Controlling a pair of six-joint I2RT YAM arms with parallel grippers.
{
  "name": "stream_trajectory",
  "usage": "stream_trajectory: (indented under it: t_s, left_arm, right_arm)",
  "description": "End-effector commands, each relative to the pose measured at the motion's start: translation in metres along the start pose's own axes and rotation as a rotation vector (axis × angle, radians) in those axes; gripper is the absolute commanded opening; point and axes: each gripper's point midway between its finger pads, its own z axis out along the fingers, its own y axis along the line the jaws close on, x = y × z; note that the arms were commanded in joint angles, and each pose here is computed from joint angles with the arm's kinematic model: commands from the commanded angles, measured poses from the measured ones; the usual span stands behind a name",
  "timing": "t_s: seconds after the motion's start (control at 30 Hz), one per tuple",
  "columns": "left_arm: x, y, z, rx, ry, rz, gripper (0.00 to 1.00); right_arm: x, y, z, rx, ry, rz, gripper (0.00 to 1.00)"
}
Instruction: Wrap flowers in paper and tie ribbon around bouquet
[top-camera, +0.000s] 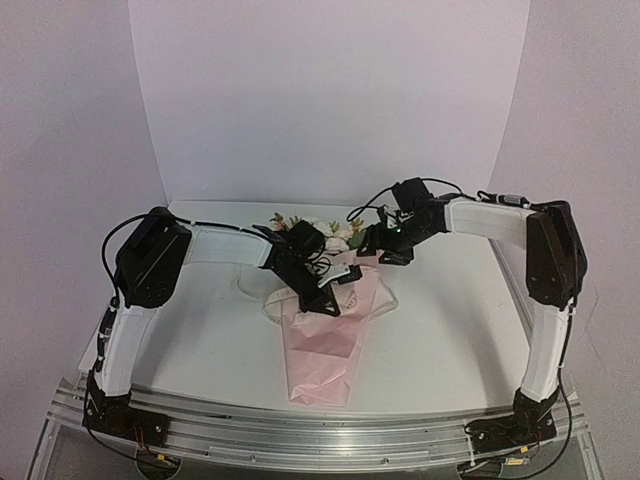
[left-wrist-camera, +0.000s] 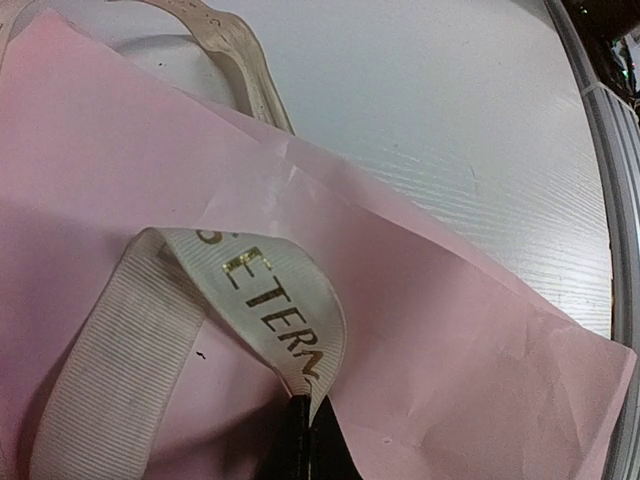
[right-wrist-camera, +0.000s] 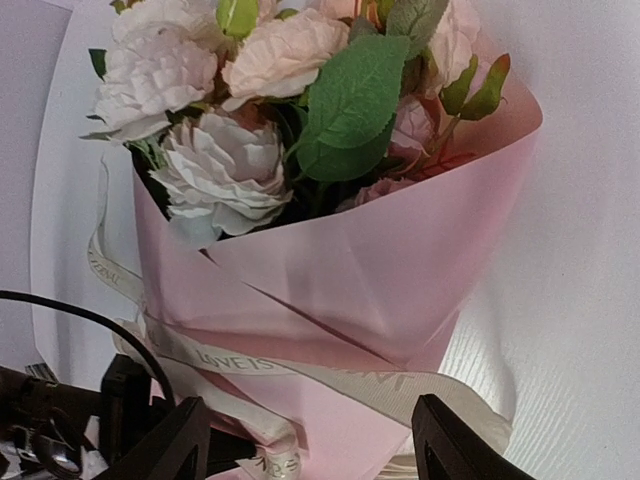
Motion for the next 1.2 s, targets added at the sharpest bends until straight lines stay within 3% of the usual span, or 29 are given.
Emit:
stream_trajectory:
  t_s: [0.0,0.23,0.43,0.53,0.67,0.77,1.17]
  left_arm:
    - [-0.011,0.008,-0.005,-0.034,-0.043,-0.035,0.0]
    - [-0.009,0.012,-0.002,-0.044,-0.042,-0.061,0.0]
    - [-0.009,0.014,0.0,-0.048,-0.045,-0.071,0.0]
    - [-0.009,0.015,0.0,-0.048,-0.044,-0.07,0.0]
    - [-0.011,0.017,0.0,-0.051,-0.048,-0.076,0.0]
    - [-0.013,0.02,-0.002,-0.055,-0.063,-0.095,0.0]
    - [-0.018,0.041,0.001,-0.087,-0.107,-0.151,0.0]
  right_arm:
    - [-0.004,0.007,0.0,-0.027,-0.006,-0.183,0.69]
    - [0.004,-0.002,0.015,-0.016,0.037,-0.229,0.57]
    - [0.008,-0.011,0.024,0.014,0.059,-0.234,0.54]
    - [0.005,-0.016,0.027,0.041,0.054,-0.244,0.42]
    - [0.003,-0.02,0.03,0.065,0.055,-0.255,0.15]
    - [-0.001,-0.016,0.025,0.06,0.047,-0.259,0.01]
    - [-0.006,0.014,-0.026,0.003,-0.024,-0.28,0.0]
